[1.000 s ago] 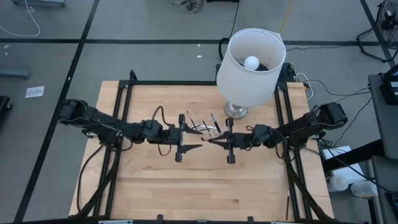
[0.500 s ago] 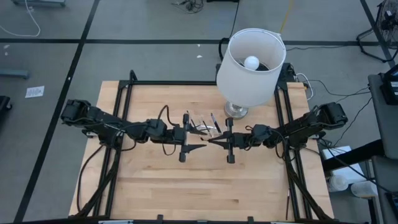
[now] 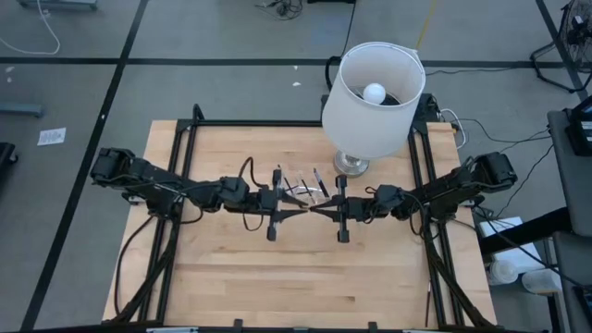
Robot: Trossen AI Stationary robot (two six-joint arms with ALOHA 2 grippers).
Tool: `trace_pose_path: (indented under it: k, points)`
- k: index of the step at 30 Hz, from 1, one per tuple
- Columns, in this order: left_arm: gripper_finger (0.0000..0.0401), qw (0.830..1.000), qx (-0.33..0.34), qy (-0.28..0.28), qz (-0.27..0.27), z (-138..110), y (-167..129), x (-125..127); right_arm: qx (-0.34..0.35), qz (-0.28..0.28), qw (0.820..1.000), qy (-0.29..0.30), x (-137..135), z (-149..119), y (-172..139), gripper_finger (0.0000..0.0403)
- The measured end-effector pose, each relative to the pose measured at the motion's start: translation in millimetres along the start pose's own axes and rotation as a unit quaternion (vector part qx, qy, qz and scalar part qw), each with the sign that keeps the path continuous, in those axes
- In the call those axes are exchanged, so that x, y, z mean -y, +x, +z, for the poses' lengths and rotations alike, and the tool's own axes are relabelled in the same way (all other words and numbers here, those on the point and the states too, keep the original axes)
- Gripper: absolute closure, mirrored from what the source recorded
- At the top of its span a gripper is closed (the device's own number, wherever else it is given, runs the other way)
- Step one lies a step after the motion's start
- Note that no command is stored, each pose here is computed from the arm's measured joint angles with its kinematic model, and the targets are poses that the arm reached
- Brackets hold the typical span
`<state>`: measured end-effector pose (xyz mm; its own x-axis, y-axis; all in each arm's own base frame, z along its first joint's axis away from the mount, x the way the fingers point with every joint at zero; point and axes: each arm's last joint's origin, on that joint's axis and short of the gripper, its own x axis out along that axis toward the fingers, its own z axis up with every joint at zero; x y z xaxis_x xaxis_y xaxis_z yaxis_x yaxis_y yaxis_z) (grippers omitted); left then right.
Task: Pick & Place Makeup Brushes
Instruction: Put the black brow brush into the transparent organizer
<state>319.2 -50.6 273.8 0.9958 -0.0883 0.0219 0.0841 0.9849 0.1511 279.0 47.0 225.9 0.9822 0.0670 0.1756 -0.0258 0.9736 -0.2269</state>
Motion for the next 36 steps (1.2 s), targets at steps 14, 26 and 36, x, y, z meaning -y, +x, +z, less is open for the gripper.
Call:
trace_pose_path:
  k: [14, 26, 36]
  points:
    - [0.0394, 0.999, -0.009, 0.04, -0.001, -1.8, 0.0, 0.4, -0.006, 0.001, 1.0, 0.0, -0.3, -1.2, -0.1, 0.0403]
    - [0.0395, 0.996, -0.032, 0.067, 0.052, 3.2, -7.0, -4.2, -0.026, -0.038, 0.999, 0.0, 1.6, -3.5, -0.2, 0.0365]
    - [0.0396, 0.987, -0.061, 0.073, 0.129, 39.0, -51.6, -33.0, -0.03, -0.04, 0.999, 0.009, -0.2, -3.9, -0.5, 0.0292]
